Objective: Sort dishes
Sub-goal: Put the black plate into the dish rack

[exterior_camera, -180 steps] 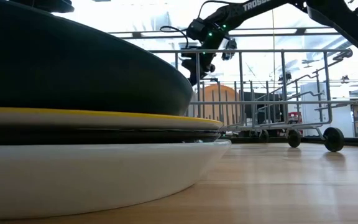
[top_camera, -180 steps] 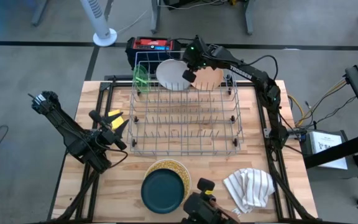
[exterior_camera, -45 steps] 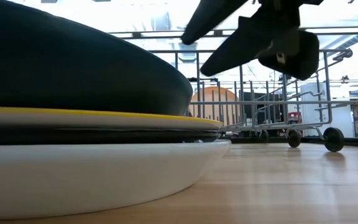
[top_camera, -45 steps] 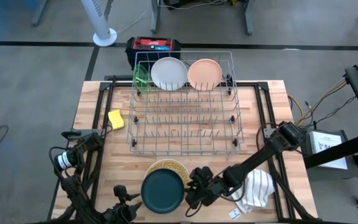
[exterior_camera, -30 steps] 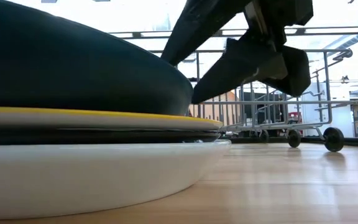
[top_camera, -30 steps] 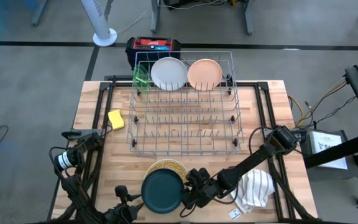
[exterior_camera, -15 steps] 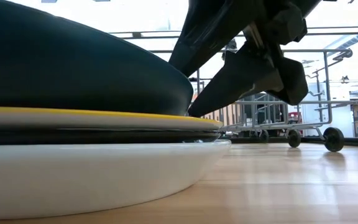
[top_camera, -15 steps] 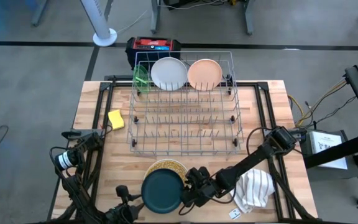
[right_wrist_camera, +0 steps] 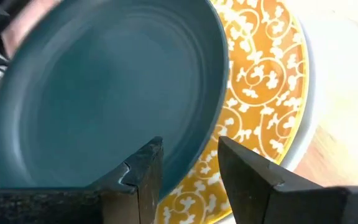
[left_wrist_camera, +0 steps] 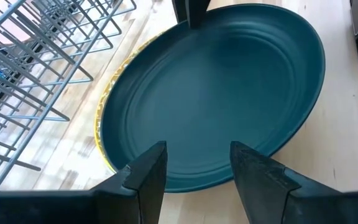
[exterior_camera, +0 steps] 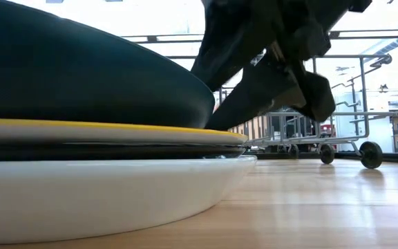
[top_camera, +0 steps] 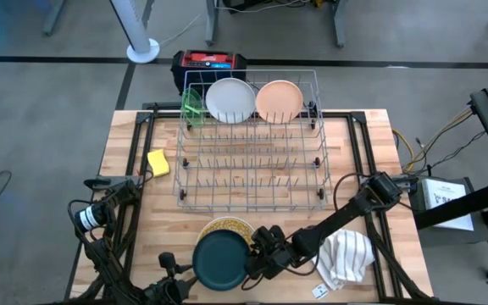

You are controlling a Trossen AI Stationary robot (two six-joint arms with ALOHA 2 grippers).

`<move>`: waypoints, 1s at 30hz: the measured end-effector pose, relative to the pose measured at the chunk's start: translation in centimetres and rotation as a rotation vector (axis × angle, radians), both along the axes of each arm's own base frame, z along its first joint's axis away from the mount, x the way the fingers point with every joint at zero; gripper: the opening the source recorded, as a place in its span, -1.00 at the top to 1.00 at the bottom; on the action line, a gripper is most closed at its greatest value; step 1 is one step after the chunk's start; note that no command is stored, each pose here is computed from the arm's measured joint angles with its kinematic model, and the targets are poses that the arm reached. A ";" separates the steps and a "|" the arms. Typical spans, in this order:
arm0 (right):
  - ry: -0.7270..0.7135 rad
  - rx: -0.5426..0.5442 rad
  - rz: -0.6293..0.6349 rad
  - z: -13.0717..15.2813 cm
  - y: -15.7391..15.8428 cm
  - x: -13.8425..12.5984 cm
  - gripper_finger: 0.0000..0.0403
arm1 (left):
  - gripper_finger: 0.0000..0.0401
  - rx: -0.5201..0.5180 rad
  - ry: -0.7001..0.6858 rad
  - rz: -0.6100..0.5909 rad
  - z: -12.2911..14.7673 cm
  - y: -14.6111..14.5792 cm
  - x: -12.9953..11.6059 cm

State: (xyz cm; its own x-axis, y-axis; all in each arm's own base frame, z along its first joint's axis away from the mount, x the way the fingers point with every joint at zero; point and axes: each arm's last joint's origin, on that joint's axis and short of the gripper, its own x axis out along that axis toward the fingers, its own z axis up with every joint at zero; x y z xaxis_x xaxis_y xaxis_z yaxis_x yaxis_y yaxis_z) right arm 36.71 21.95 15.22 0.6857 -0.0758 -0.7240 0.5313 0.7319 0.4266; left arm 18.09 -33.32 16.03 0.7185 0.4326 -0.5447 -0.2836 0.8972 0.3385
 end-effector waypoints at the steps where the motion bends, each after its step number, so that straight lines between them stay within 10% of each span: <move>1: 0.003 -0.002 0.000 -0.2 0.0 0.0 0.29 | 0.17 -0.001 0.000 0.000 0.0 0.0 0.0; 30: -0.080 -0.041 0.010 1.8 -0.2 0.9 0.99 | 0.17 0.007 -0.014 -0.040 1.1 -0.9 -0.4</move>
